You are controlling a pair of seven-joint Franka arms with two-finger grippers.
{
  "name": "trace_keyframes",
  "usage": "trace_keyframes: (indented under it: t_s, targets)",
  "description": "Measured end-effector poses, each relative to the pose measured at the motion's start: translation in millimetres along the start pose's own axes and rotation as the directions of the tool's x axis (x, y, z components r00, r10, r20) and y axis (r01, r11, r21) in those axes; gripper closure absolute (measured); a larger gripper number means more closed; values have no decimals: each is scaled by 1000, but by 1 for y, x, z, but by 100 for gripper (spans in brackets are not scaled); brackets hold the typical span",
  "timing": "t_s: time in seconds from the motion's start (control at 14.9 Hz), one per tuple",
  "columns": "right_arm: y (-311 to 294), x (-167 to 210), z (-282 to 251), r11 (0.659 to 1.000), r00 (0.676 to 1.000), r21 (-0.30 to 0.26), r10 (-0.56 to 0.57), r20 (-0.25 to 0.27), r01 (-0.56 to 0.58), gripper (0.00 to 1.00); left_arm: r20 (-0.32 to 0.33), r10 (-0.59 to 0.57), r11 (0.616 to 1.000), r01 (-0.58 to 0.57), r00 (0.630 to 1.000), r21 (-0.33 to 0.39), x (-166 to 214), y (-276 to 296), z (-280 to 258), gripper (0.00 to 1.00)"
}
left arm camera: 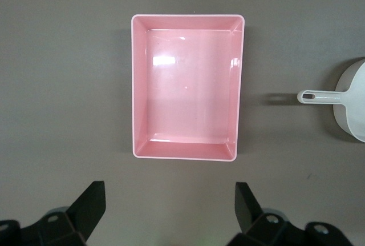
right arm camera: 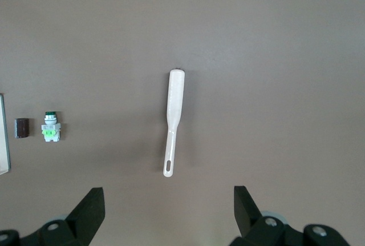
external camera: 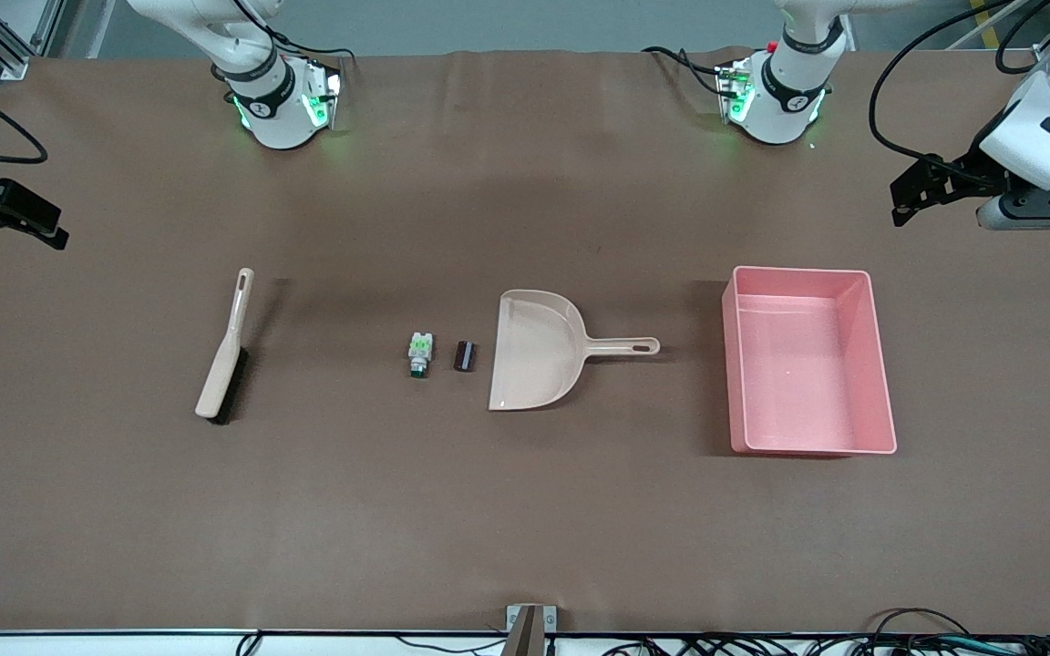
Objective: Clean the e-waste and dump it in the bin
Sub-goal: 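Reach the left gripper to the dustpan handle while the right gripper reaches the brush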
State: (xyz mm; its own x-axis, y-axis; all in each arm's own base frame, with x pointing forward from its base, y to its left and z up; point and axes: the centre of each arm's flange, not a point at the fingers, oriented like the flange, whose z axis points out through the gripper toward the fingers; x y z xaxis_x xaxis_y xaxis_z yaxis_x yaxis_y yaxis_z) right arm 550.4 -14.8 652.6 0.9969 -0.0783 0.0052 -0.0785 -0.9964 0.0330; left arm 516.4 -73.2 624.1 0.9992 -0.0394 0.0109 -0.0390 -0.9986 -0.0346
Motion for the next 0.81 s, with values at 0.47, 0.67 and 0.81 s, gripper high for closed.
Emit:
trace_keyframes:
  t_s: [0.47, 0.67, 0.81]
  targets:
    - [8, -1, 2, 1000, 1000, -1, 15, 12, -15, 0, 2, 30, 1000, -30, 1000, -1, 4, 13, 2, 0]
    - [15, 0, 14, 1000, 999, -1, 27, 35, -27, 0, 15, 124, 992, -124, 992, -10, 19, 64, 32, 0]
    - [18, 2, 30, 1000, 998, 0, 31, 50, -31, 0, 23, 199, 980, -199, 980, -27, 31, 107, 63, 0]
